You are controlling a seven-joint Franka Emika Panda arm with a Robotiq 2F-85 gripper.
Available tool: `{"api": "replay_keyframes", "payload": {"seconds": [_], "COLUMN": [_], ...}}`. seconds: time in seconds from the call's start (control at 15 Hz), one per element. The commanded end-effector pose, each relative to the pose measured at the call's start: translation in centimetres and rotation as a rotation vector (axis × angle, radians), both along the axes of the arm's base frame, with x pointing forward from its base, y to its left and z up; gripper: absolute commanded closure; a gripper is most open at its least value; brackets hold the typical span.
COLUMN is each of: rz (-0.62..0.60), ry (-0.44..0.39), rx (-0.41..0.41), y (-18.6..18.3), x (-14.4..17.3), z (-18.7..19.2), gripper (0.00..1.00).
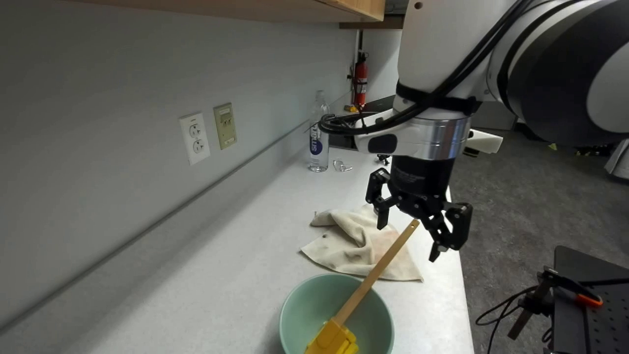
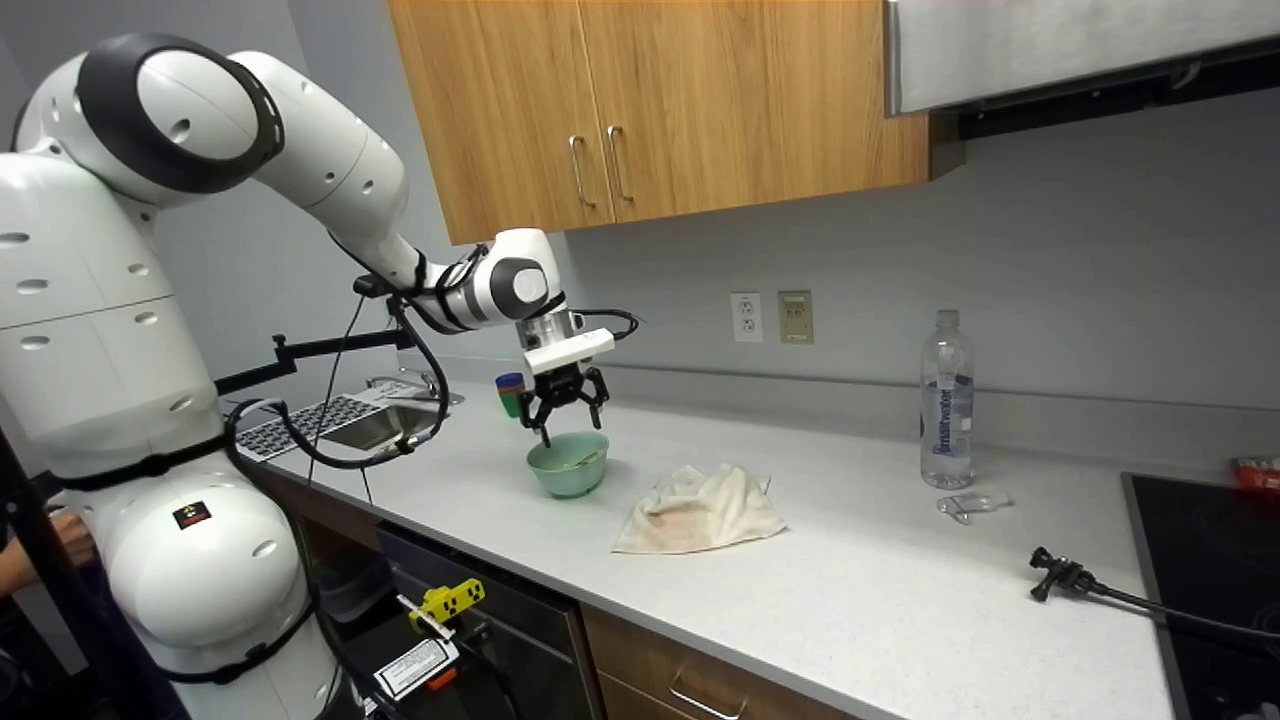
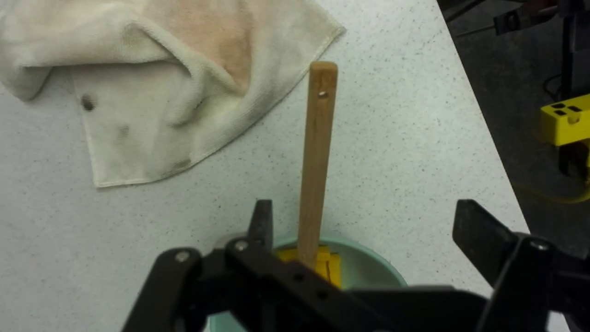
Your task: Use the wooden spatula to stir the contents in the green bowl
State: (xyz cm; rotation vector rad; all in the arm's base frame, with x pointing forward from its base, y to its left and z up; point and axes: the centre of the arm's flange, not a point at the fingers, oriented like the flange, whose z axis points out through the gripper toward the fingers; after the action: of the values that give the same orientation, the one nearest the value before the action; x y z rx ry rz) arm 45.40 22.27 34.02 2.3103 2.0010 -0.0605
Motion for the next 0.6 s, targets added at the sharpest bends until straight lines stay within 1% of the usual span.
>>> {"api": "replay_keyframes", "payload": {"seconds": [0.0,0.2,0.47,0.53], "rz": [0.014,0.022,0.028,0.027], "ry": [-0.017,-0.018,0.006,0.013], "rx": [-0.089,-0.146,-0.185,-0.192], "y": [1.8,2.3,2.2,2.2], "x": [1.5,1.7,1.6,1.6], "z": [-1.1,-2.5,-3.7,-3.5], "gripper": [0.0,0.0,0.01,0.08]}}
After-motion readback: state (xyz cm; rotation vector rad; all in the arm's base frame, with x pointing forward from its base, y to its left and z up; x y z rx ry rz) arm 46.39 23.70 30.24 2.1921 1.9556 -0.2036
